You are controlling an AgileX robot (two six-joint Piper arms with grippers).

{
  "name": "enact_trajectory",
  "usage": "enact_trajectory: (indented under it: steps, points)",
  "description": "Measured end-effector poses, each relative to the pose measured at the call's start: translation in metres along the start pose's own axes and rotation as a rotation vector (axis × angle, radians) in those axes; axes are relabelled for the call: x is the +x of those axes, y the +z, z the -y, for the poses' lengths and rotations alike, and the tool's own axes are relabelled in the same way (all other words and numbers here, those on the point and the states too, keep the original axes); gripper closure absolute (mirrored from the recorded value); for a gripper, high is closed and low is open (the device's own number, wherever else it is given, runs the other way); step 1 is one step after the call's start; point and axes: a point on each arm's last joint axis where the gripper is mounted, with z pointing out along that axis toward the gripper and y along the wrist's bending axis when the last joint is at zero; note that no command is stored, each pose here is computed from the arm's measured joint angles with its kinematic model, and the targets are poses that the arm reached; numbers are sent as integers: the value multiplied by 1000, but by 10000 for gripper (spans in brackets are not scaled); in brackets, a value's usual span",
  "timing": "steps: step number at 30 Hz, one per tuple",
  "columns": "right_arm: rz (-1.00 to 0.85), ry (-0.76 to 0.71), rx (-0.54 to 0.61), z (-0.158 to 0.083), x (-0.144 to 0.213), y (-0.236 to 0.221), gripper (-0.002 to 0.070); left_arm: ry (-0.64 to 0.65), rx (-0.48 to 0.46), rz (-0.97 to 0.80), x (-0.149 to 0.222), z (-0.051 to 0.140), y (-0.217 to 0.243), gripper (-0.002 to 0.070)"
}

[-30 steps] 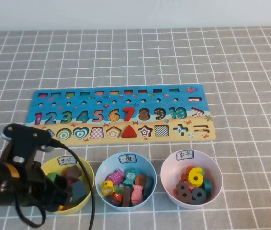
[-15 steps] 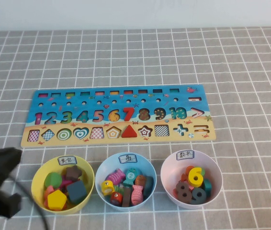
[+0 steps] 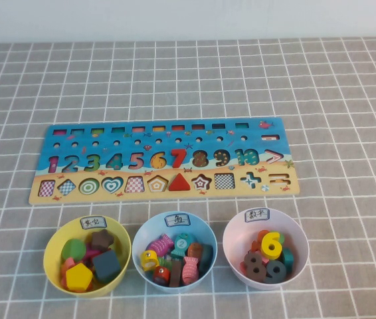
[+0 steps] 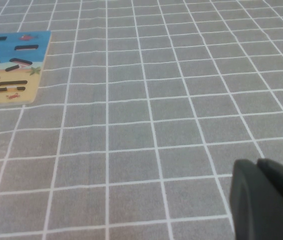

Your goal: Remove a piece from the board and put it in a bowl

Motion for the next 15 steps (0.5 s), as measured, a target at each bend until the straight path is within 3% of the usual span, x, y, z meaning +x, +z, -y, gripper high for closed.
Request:
enact_trajectory:
  steps: [8, 15]
  points:
    - [0, 0, 0, 0, 0, 0, 694, -15, -13, -43, 20, -1, 7, 673]
    - [0, 0, 0, 0, 0, 0, 694, 12, -31, 99, 17, -2, 12, 675]
